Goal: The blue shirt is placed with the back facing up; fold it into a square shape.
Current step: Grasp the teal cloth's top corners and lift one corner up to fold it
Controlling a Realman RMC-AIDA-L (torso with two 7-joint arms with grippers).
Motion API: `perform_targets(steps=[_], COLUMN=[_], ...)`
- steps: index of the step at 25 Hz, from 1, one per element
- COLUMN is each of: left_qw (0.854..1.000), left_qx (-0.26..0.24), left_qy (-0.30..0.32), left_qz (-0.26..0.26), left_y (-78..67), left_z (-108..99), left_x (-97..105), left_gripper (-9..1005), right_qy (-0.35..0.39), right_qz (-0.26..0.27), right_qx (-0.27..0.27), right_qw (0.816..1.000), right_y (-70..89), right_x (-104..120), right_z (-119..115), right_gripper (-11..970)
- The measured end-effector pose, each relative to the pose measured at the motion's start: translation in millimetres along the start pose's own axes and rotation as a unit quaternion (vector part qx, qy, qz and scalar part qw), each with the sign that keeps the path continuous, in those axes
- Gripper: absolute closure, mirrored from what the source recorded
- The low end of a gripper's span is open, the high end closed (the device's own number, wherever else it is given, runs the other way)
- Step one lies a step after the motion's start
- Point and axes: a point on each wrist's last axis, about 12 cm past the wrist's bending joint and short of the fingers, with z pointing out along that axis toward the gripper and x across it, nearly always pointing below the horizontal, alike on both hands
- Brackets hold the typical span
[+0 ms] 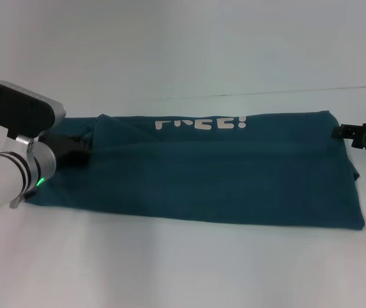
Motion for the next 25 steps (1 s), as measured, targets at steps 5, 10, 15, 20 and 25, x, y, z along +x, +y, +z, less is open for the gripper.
perform_targets(steps=[5, 10, 15, 20, 25], left_qw=[1.000, 1.000, 1.000, 1.000, 0.999], left_qx=[0.000, -0.010, -0.017, -0.021, -0.023], left_qy=[0.001, -0.005, -0.009, -0.011, -0.014], left_qz=[-0.001, -0.007, -0.015, -0.020, -0.019], left_y=[0.2, 4.6, 8.0, 10.3, 11.6], left_z=[-0.1, -1.4, -2.0, -2.6, -3.3], left_x=[0.6, -0.6, -2.0, -2.4, -3.6], left_gripper=[879, 917, 912, 889, 867], right_qy=[-0.003, -0.006, -0.006, -0.007, -0.006], right_qz=[0.003, 0.011, 0.015, 0.019, 0.023], right_qx=[0.002, 0.009, 0.012, 0.015, 0.018], right_qw=[1.000, 1.000, 1.000, 1.000, 1.000], right_y=[-1.6, -5.1, -8.2, -10.1, -12.1], right_x=[-1.4, -3.6, -1.9, -2.4, -4.0], right_z=[-1.2, -3.6, -5.4, -6.8, -8.5], right_gripper=[289, 288, 288, 289, 290])
